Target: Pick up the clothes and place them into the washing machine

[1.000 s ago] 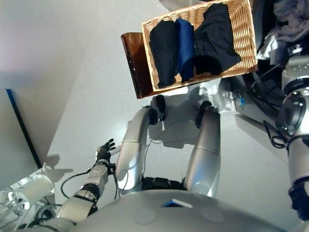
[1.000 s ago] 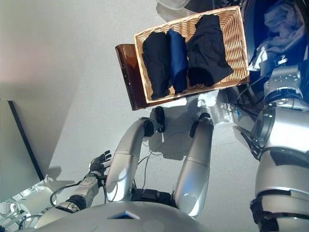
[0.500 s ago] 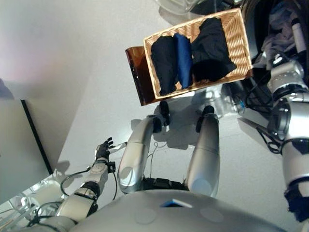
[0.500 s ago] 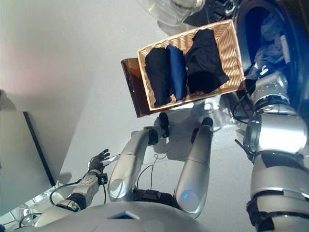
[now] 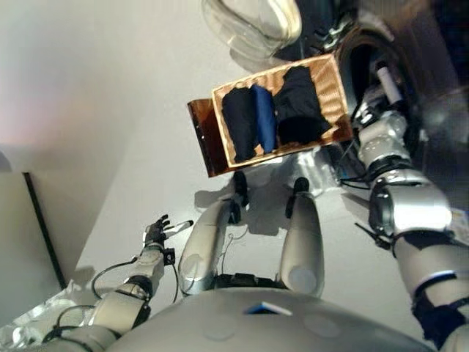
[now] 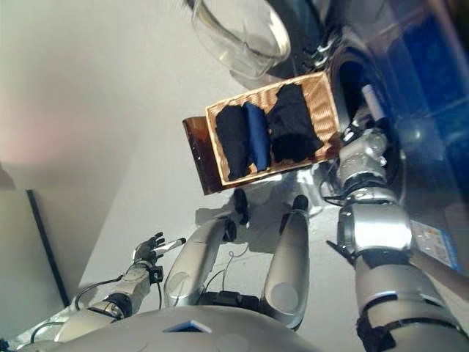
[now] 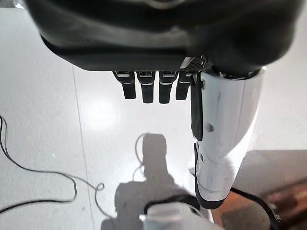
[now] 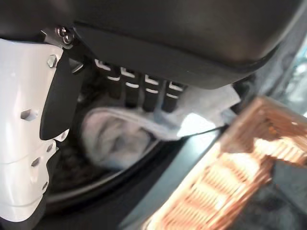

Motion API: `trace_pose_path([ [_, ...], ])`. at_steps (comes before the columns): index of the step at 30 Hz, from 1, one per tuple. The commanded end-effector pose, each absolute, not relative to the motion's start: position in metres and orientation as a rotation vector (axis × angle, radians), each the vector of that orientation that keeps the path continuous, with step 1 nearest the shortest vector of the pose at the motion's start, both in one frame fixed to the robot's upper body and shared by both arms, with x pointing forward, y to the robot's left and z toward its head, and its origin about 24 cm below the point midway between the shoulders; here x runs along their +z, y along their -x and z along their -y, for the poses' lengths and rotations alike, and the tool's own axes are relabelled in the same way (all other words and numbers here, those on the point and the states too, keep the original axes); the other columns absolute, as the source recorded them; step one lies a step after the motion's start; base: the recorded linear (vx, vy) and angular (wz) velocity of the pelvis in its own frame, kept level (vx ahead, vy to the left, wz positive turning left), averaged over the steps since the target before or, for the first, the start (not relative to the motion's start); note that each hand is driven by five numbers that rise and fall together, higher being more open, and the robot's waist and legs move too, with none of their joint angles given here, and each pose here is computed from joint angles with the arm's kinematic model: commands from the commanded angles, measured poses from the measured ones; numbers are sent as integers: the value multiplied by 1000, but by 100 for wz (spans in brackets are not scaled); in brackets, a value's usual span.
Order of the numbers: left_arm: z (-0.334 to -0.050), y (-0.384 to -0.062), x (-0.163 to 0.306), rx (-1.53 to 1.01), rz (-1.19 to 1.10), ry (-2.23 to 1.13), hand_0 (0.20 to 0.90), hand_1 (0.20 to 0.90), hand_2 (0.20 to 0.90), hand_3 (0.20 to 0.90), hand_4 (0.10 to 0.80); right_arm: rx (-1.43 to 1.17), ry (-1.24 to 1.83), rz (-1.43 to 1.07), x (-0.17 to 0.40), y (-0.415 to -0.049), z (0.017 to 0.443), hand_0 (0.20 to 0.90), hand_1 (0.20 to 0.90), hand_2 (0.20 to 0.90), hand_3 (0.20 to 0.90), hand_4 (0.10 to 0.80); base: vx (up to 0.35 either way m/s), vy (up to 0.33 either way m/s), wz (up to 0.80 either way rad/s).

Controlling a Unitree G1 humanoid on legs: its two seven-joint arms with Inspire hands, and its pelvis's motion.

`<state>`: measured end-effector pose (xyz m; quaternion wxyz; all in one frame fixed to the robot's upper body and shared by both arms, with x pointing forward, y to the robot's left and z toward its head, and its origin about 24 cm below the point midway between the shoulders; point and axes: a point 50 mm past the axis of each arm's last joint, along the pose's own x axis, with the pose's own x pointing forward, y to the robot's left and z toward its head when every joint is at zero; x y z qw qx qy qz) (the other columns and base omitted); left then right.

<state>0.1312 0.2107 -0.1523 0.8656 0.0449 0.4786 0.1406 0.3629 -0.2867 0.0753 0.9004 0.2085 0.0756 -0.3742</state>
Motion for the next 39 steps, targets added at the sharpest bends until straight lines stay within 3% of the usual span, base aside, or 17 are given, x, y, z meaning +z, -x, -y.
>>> trace_pose_path([
  [1, -238, -106, -156, 406, -1098, -184, 900, 900, 900, 900, 800, -765, -308, 80, 130, -374, 296, 900, 900, 900, 900, 800, 17, 2, -5],
  [23, -237, -96, -159, 464, -1134, -167, 900, 900, 900, 900, 800, -567, -201, -153, 26, -339, 227, 900, 900, 900, 900, 800, 21, 0, -2],
  [31, -237, -97, -158, 459, -1130, -187, 900, 900, 900, 900, 800, -410, 279, -281, -1, -324, 226, 900, 900, 900, 900, 800, 7, -2, 0],
  [39, -238, -99, -158, 441, -1120, -194, 900, 900, 900, 900, 800, -259, 487, -221, 9, -329, 216, 900, 900, 900, 900, 800, -5, -3, 1],
])
